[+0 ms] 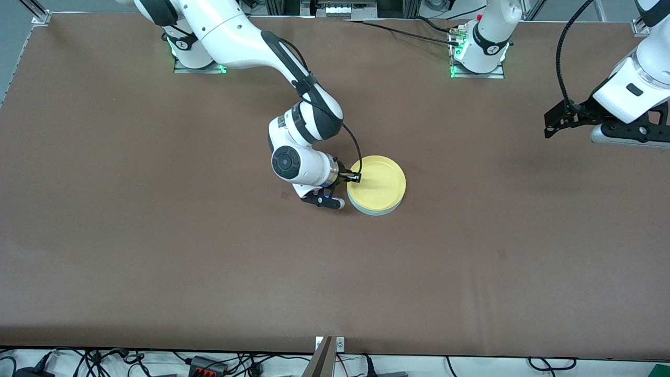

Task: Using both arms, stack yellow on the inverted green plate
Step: 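Open the right gripper to release the yellow plate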

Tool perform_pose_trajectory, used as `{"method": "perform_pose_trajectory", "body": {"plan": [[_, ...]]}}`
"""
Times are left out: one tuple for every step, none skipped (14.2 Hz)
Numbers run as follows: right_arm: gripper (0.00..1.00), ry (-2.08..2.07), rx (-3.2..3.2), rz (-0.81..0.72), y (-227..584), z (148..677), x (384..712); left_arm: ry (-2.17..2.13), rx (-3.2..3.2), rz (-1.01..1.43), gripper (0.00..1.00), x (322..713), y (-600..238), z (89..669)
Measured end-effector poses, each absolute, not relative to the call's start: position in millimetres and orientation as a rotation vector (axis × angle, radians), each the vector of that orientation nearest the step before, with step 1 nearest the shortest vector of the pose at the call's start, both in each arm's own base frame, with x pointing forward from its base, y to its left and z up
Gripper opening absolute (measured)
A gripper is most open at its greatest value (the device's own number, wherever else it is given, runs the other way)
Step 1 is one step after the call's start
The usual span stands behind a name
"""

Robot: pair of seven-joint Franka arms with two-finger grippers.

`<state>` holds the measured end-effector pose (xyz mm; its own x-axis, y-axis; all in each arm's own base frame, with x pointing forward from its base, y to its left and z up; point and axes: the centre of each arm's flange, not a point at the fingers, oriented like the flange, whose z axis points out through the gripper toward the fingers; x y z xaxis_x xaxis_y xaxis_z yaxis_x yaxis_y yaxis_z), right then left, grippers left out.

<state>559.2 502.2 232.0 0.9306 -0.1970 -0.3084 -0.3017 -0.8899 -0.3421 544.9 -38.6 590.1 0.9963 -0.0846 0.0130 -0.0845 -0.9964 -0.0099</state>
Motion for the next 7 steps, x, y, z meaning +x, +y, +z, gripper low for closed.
{"method": "perform_pose_trajectory", "body": {"plan": [[0.68,0.363,-2.695,0.347,500,245,565,0.133,-3.129,-0.021,1.0,545,-39,590],[0.78,0.358,-2.704,0.326,492,262,573,0.133,-3.129,-0.022,1.0,545,-39,590],[0.89,0.345,-2.735,0.331,479,281,580,0.133,-3.129,-0.022,1.0,545,-39,590],[0.98,0.335,-2.778,0.343,460,303,589,0.133,-3.129,-0.022,1.0,545,-39,590],[1.0,0.317,-2.82,0.342,438,330,599,0.134,-3.129,-0.022,1.0,545,-39,590],[1.0,0.285,-2.861,0.325,414,360,607,0.134,-3.129,-0.023,1.0,545,-39,591],[1.0,0.258,-2.903,0.309,392,385,612,0.134,-3.129,-0.023,1.0,545,-39,591]]}}
